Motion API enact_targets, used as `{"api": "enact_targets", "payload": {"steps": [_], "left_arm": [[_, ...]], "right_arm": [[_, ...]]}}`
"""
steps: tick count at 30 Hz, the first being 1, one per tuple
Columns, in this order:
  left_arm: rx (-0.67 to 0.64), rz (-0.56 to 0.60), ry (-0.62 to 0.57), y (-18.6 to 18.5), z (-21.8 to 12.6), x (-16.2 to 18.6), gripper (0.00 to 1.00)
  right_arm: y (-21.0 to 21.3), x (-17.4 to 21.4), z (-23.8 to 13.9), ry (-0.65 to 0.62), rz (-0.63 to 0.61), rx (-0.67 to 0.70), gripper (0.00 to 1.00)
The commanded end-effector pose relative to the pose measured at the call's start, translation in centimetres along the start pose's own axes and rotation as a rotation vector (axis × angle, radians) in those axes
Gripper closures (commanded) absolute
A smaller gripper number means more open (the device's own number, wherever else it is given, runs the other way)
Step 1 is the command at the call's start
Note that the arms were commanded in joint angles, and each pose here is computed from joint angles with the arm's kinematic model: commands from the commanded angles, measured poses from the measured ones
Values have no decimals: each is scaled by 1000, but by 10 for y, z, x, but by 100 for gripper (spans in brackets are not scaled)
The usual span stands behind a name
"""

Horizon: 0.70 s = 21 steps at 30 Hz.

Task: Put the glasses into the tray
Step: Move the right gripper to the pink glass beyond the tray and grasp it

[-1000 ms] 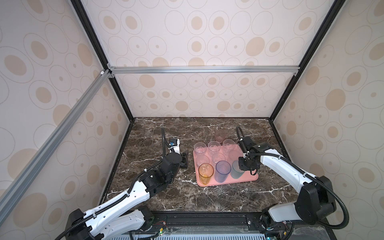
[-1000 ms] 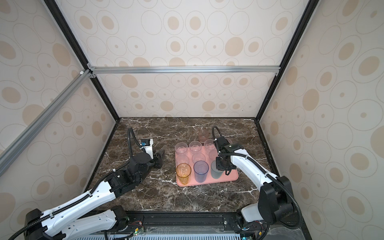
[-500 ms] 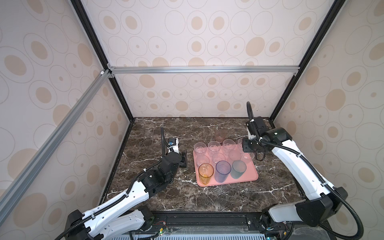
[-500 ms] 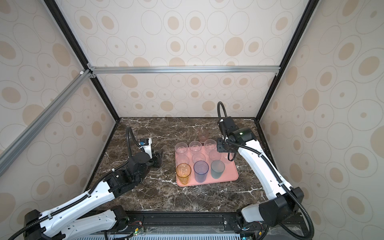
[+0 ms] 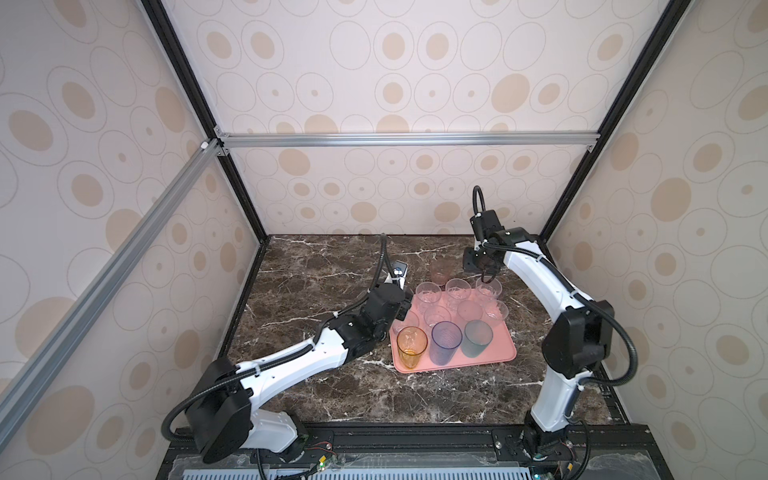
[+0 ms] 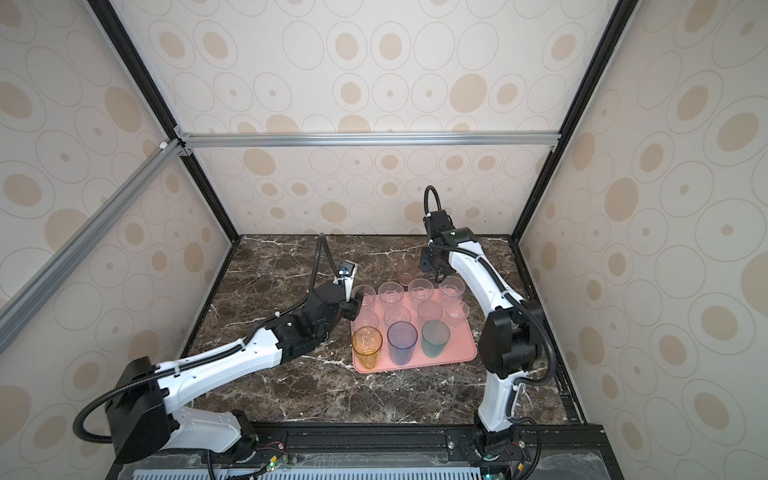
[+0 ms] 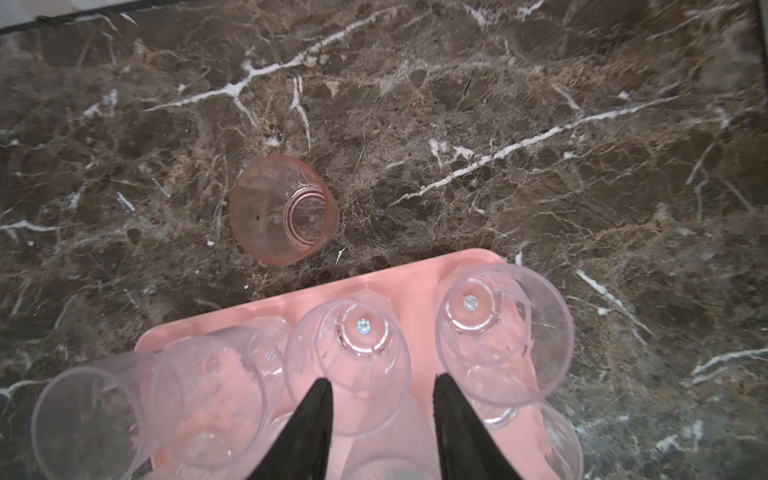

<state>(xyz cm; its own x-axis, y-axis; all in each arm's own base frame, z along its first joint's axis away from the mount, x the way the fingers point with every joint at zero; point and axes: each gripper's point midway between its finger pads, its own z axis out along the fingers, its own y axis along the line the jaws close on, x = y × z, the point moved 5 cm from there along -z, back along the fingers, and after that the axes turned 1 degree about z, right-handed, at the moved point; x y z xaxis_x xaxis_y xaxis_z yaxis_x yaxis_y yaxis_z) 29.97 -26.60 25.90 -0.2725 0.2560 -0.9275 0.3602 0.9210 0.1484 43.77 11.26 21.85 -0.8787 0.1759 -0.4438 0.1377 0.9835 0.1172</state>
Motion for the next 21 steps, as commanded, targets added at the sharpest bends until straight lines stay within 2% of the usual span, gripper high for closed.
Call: {"api": "enact_targets", "payload": {"steps": [1, 9, 15, 21], "left_arm": [[62, 34, -117, -18, 10, -40, 38], [108, 91, -84, -45, 45, -38, 35], [121, 79, -62, -50, 58, -31, 29], [119, 76, -30, -49, 59, -23, 27]], "right_arm": [[7, -14, 11, 12, 44, -71, 57], [22, -22, 60, 54, 65, -116, 57], [32, -28, 87, 78, 85, -154, 59], [34, -28, 115, 113, 91, -134, 63]]}}
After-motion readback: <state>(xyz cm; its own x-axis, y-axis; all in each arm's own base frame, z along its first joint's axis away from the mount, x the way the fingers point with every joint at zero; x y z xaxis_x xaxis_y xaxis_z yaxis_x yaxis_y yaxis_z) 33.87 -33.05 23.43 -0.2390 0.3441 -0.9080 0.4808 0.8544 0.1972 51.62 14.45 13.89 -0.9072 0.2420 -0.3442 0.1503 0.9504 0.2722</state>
